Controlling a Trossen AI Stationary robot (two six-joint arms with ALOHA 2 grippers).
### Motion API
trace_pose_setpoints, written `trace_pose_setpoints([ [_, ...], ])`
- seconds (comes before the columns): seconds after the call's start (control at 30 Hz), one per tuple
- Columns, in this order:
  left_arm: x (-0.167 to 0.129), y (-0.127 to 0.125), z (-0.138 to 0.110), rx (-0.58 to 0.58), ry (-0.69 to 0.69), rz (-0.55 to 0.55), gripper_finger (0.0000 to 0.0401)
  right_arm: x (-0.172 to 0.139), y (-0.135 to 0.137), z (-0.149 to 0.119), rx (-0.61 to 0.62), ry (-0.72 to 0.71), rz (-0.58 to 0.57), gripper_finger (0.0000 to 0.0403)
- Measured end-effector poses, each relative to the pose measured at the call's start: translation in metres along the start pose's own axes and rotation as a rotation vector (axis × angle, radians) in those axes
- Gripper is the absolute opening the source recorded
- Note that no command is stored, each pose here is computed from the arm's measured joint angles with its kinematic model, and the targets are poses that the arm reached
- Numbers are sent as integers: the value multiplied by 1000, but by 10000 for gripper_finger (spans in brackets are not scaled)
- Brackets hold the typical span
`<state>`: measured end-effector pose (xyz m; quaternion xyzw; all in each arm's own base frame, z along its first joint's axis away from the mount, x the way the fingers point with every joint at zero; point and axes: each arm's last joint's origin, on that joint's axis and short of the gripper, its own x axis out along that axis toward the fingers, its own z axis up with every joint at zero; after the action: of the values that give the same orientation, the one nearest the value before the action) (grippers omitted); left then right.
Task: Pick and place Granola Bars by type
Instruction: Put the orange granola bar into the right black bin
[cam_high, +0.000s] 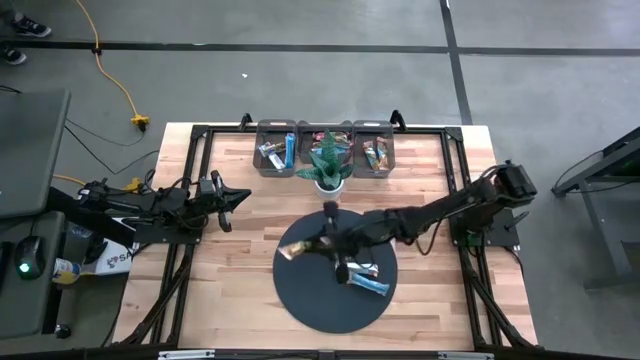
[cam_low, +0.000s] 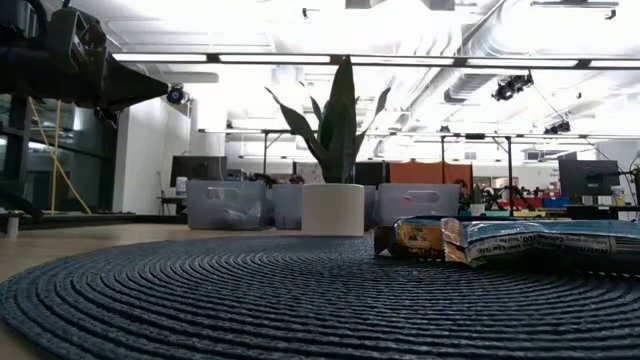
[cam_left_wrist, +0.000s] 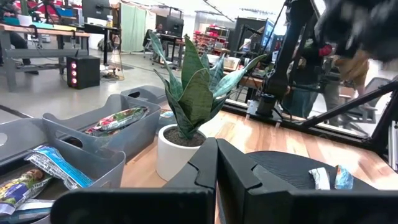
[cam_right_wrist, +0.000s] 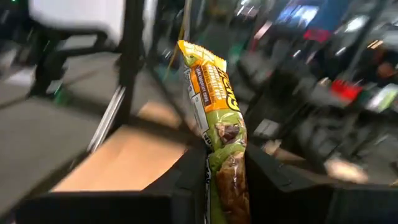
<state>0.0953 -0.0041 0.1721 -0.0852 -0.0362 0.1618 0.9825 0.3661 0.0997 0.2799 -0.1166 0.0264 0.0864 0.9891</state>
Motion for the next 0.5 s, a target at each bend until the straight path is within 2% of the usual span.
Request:
trace_pose_setpoints([
  [0.3, 0, 0, 0, 0, 0, -1, 1, -14, -52, 93, 31, -236, -263, 71],
  [0.4, 0, 0, 0, 0, 0, -1, 1, -18, -73, 114, 13, -235, -381, 71],
  [0.5, 0, 0, 0, 0, 0, -1, 1, -23, -96, 125, 30, -168, -562, 71],
])
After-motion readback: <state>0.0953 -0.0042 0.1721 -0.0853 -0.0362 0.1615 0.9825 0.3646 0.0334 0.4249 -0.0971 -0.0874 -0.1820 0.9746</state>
